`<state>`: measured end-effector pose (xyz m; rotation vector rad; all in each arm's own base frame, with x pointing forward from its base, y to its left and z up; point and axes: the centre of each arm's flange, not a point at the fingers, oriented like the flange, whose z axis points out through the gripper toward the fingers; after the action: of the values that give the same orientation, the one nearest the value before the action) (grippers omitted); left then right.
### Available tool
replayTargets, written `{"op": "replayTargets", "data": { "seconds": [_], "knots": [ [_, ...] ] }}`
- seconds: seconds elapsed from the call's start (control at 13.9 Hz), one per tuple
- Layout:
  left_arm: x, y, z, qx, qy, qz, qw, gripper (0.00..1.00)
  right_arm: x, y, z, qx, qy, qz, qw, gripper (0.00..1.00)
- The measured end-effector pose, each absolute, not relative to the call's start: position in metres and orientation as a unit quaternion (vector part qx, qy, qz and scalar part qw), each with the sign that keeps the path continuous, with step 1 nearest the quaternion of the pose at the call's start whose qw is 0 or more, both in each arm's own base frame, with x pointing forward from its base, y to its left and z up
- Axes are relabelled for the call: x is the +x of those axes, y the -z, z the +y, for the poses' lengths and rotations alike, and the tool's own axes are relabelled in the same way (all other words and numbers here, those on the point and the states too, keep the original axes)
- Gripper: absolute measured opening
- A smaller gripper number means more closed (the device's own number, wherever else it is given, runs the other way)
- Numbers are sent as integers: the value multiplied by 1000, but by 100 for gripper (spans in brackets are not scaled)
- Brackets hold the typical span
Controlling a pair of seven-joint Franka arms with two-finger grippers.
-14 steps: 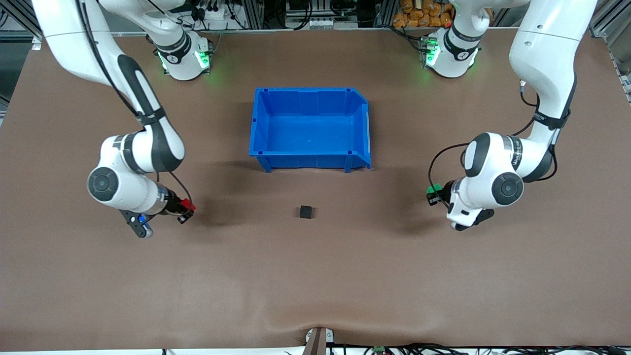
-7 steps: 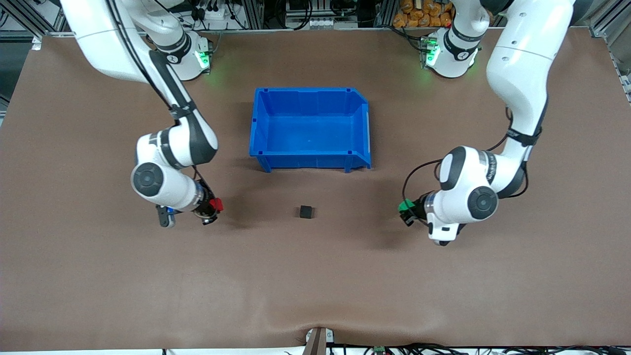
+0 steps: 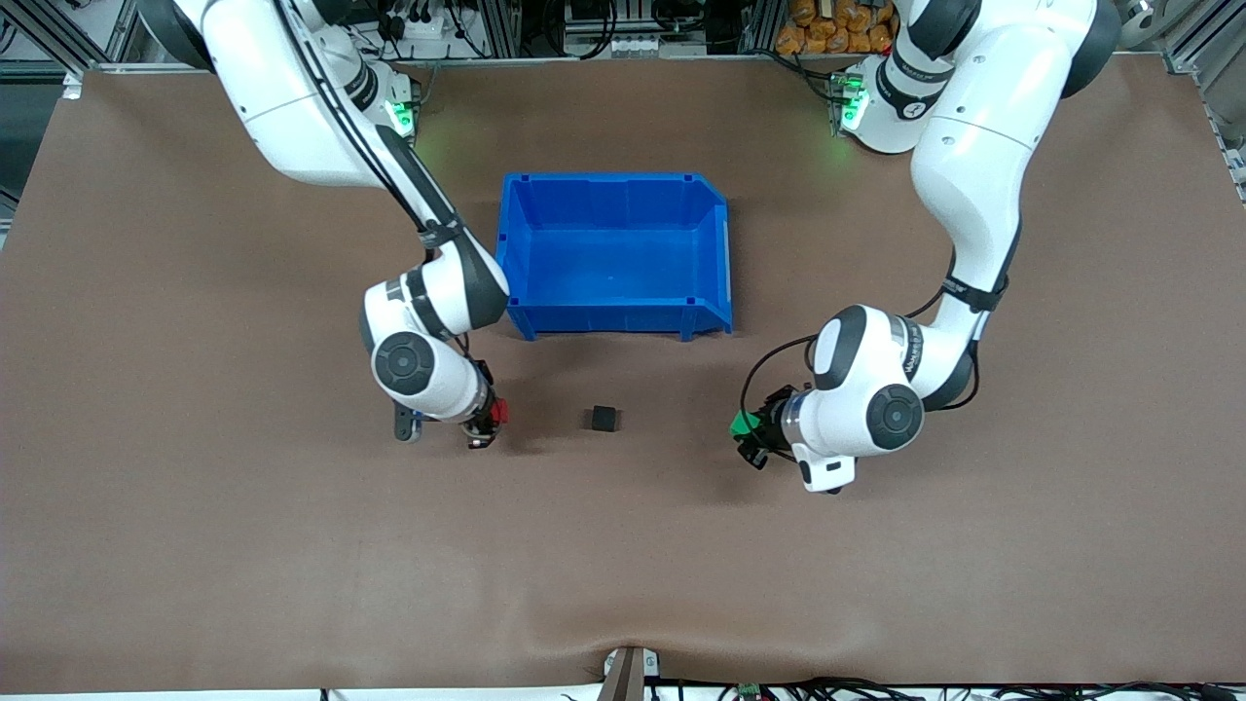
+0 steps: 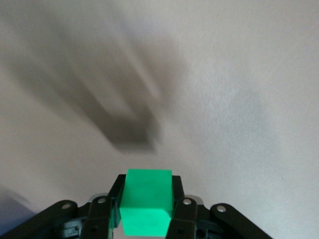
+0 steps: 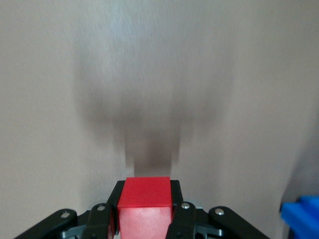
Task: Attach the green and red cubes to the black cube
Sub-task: 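Carry the red cube and green cube toward the black cube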
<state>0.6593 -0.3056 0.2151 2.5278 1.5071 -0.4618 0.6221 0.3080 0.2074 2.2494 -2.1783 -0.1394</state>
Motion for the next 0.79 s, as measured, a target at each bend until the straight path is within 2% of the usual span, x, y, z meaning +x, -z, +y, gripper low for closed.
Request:
{"op": "replayTargets", "data": {
  "seconds": [0.36, 0.79],
  "knots": [
    [658, -210, -335, 788, 166, 583, 112, 40, 631, -202, 324, 680, 41, -732, -6, 40],
    [636, -194, -397, 743, 146, 638, 138, 40, 635, -195, 369, 648, 38, -760, -24, 40]
  ]
}}
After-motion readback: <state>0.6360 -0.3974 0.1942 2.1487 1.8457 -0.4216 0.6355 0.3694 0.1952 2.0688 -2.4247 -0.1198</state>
